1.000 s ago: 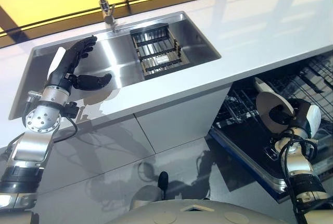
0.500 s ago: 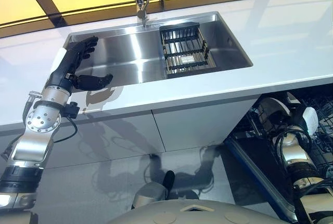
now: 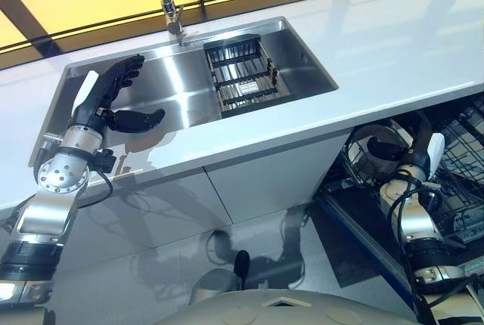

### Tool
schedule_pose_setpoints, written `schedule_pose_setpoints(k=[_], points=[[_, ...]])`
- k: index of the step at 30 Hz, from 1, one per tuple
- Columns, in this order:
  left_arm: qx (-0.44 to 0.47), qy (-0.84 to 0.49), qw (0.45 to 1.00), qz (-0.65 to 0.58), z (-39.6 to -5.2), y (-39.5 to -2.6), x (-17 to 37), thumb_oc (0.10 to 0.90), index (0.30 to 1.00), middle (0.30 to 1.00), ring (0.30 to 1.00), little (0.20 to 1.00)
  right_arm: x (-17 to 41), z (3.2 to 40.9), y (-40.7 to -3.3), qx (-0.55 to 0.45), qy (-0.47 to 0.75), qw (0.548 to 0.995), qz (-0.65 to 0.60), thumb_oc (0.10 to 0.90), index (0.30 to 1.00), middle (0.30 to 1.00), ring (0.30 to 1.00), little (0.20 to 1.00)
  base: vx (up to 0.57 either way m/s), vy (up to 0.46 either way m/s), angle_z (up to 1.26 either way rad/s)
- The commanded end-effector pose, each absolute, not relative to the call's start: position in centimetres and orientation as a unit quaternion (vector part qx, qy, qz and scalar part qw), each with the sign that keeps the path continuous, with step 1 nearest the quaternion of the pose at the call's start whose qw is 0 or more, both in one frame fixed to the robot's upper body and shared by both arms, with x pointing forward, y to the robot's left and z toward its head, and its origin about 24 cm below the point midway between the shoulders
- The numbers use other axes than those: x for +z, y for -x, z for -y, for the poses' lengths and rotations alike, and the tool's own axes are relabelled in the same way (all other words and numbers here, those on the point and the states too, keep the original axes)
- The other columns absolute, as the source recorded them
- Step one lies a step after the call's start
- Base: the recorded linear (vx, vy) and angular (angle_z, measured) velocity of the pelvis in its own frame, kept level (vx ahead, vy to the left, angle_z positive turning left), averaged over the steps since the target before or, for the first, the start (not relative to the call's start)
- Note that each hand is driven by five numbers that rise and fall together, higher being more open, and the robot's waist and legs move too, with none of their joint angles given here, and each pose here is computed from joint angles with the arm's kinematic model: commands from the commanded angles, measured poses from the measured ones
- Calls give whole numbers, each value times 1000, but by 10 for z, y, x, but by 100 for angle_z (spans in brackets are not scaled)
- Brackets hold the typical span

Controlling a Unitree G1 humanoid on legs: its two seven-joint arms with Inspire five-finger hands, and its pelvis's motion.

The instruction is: Pick up plates and place into dishwasher.

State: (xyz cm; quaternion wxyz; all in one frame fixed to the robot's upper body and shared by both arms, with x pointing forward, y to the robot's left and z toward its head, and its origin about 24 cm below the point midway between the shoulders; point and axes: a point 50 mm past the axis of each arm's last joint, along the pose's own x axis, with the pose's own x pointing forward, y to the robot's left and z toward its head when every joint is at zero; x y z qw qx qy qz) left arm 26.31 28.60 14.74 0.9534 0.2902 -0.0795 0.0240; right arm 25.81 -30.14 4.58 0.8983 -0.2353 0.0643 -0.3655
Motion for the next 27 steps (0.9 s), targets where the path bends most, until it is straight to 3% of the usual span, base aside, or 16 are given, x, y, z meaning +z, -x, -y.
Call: schedule_pose_setpoints(k=[1,13,22,27], points=[[61,-304,936,165,-295,-265,187,800,900,900,900,900,117,303,-264,-397,203,886,125,800,900,900,900,900,-60,-30,-9],[92,-302,935,165,-301,-257,179,800,900,900,900,900,74,310,-231,-463,68,878,104,800,900,900,900,900,-69,-25,-22],[109,-305,931,166,-307,-256,183,800,900,900,900,900,5,311,-211,-486,-78,870,-24,800,900,900,900,900,-34,-20,-5],[108,-308,931,164,-306,-261,187,800,900,900,900,900,-26,310,-200,-523,-162,834,-66,800,900,900,900,900,3,-12,4]])
